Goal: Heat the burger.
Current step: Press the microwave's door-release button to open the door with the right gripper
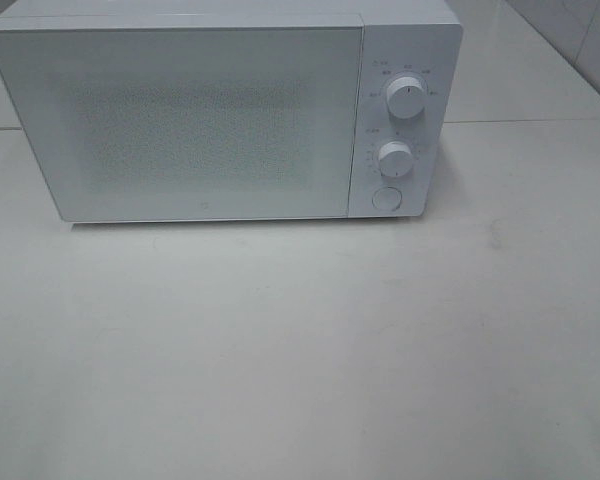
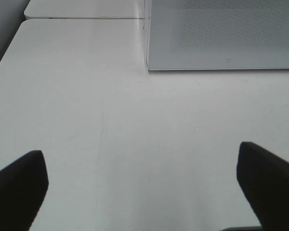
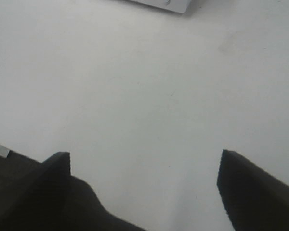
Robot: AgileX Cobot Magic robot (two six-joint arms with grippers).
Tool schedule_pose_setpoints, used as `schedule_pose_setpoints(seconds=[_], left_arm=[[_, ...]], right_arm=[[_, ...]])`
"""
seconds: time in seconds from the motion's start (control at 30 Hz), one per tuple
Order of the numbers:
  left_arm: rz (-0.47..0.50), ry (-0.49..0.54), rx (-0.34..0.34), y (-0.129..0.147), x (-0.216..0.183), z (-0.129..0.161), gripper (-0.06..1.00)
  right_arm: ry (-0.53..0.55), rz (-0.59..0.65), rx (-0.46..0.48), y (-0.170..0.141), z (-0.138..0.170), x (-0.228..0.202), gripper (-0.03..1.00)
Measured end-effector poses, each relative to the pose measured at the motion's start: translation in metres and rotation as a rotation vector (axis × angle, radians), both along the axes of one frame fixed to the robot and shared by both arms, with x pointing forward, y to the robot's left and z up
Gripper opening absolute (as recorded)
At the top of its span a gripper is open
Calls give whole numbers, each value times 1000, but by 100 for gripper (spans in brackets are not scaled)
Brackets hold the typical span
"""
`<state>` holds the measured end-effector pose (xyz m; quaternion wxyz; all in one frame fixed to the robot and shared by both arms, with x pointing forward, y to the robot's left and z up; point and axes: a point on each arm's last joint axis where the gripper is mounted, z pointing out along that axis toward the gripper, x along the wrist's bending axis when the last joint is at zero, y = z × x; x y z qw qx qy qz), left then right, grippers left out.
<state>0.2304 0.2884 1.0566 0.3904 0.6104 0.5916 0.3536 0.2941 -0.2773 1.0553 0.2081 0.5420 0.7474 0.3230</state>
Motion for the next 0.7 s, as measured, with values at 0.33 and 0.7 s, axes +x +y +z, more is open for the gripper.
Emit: schedule_pose_setpoints(seconds=[0.33,0.7], left_arm=[[0,0,0,0,0,0,99],[0,0,0,0,0,0,99]], right_arm=[[-189,-184,22,-21,8,-27,77],[-248,-299,3,-30,-4,-55,77]])
